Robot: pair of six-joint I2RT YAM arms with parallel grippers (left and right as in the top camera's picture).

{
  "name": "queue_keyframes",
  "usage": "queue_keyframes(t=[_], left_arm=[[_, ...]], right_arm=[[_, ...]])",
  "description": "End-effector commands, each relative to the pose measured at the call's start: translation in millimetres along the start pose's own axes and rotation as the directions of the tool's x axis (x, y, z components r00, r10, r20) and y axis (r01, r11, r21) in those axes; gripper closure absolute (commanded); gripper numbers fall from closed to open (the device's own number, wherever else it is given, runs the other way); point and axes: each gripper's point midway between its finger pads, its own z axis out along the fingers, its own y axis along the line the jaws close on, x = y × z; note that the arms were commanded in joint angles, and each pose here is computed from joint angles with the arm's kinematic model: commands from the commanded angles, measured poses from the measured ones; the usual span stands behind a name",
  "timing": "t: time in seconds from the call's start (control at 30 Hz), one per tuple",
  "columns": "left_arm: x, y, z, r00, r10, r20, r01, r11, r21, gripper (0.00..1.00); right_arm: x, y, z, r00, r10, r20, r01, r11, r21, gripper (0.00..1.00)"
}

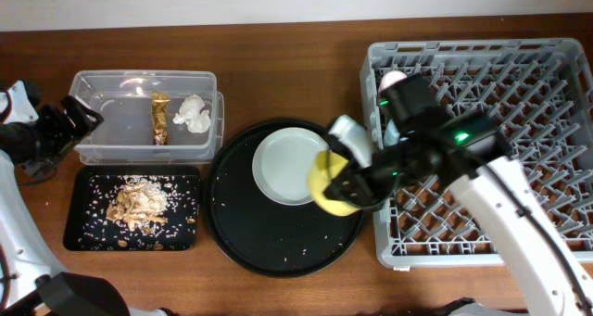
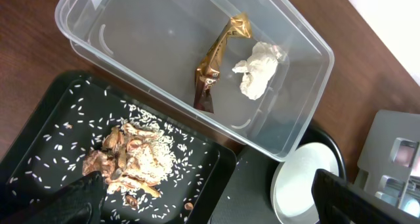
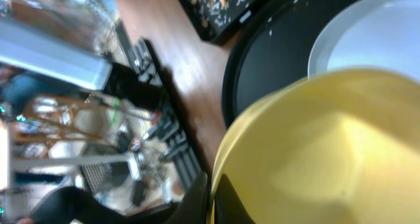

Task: Sort waste into correct bins and load items into the dishwasher rack
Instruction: 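Carry the yellow bowl into the rack and set it down, right gripper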

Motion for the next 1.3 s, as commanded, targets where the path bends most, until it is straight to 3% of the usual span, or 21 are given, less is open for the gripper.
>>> queue_keyframes(t=[0.0,0.23,0.3,0.53,0.83,0.97,1.27], left_arm=[[0,2,-1,1.000,-0.005,0.002,0.005,1.000,-0.008,0.00],[0,2,-1,1.000,-0.005,0.002,0.005,1.000,-0.008,0.00],[0,2,-1,1.000,-0.005,0.002,0.005,1.000,-0.008,0.00],[0,2,-1,1.000,-0.005,0.002,0.005,1.000,-0.008,0.00],[0,2,-1,1.000,-0.005,0.002,0.005,1.000,-0.008,0.00],[0,2,-1,1.000,-0.005,0.002,0.005,1.000,-0.008,0.00],[0,2,-1,1.000,-0.005,0.002,0.005,1.000,-0.008,0.00]], right_arm=[[-3,-20,-40,0.990,-0.036,0.137,0.037,0.999,-0.004,0.96],[19,-90,-75,0.948,0.166,0.272,-0.166,0.986,-0.021,0.96],[28,-120,-74,0.897,0.313,0.312,-0.286,0.949,-0.130,0.96],[64,-182,-73,0.762,0.547,0.346,-0.483,0.836,-0.260,0.96],[93,-216,-118,0.641,0.593,0.487,-0.558,0.796,-0.235,0.94],[104,-224,-133,0.597,0.603,0.529,-0.582,0.780,-0.231,0.81],[140,-241,-174,0.401,0.677,0.617,-0.691,0.666,-0.282,0.72]])
